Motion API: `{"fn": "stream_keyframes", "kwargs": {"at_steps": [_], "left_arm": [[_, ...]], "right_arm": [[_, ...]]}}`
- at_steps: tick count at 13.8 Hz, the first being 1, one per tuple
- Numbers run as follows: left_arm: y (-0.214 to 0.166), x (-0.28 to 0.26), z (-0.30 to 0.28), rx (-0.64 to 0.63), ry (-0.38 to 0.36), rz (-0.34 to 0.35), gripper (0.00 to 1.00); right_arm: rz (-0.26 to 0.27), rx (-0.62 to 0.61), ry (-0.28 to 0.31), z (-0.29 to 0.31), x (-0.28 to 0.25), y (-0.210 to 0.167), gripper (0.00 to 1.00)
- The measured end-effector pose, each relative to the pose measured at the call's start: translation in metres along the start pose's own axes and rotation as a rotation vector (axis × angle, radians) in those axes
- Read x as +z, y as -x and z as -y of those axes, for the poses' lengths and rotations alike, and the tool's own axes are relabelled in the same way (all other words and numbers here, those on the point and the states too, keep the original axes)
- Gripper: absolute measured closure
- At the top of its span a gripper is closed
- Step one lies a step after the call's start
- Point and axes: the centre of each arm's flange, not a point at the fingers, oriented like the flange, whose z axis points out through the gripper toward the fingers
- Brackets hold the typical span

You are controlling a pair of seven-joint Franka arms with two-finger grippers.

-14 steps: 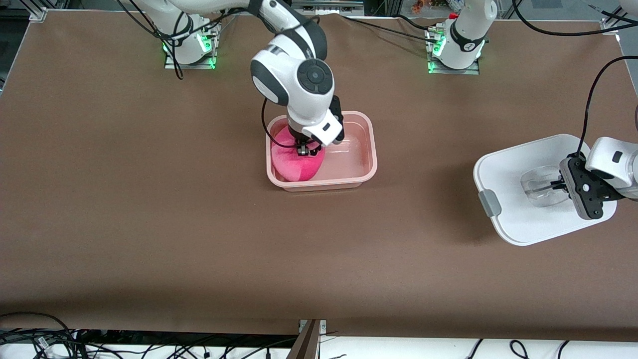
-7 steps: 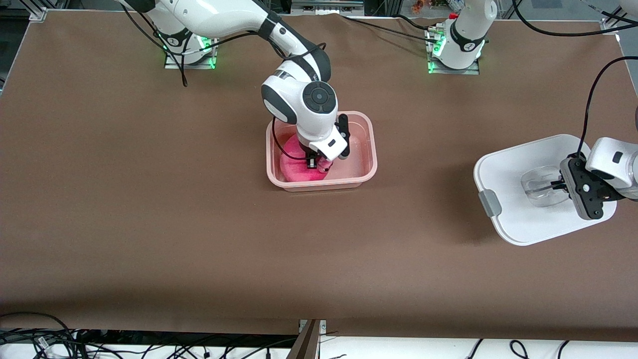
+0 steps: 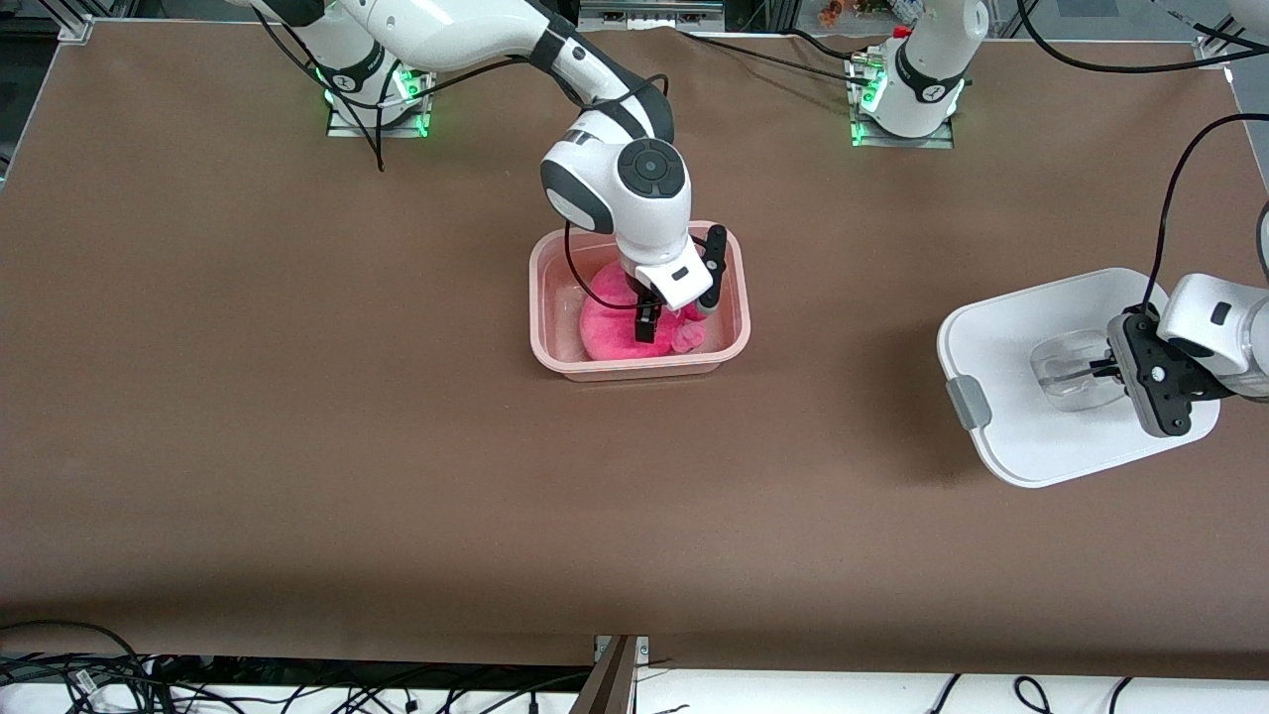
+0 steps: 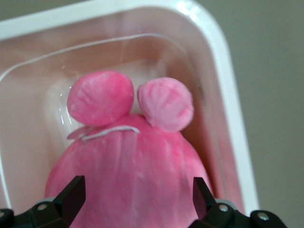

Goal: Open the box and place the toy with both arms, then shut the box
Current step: 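Lower the toy into the box and open the right gripper, then withdraw the right gripper while the left gripper carries the lid over, then lower the lid onto the box with the left gripper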

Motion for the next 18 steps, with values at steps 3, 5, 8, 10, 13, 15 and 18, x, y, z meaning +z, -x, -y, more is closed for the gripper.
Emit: {"fn": "stream_keyframes", "kwargs": {"at_steps": [3,5,8,10,13,15,18], "left_arm": [[-0.028,0.004,-0.005,0.044,0.005,0.004,0.93],[-0.050,0.005,-0.011,0.074,0.009,-0.001,0.93],[-0.085,0.013,-0.019,0.123,0.027,-0.020,0.93],[-0.125,0.016,-0.032,0.184,0.018,-0.018,0.93],[-0.217,0.017,-0.075,0.311,-0.027,-0.011,0.93],[-0.276,0.027,-0.112,0.341,-0.025,0.008,0.93],[-0.350,0.056,-0.162,0.331,-0.026,0.024,0.93]], "right_arm": [[0.000,0.073,-0.025,-0.022,-0.059,0.020,0.00],[0.002,0.140,-0.053,-0.039,-0.119,0.049,0.00],[0.070,0.319,-0.078,-0.097,-0.192,0.145,0.00],[0.068,0.488,-0.071,-0.161,-0.218,0.239,0.00],[0.067,0.665,-0.099,-0.217,-0.231,0.352,0.00],[0.084,0.759,-0.095,-0.215,-0.257,0.386,0.00],[0.097,0.977,-0.079,-0.176,-0.301,0.415,0.00]]}}
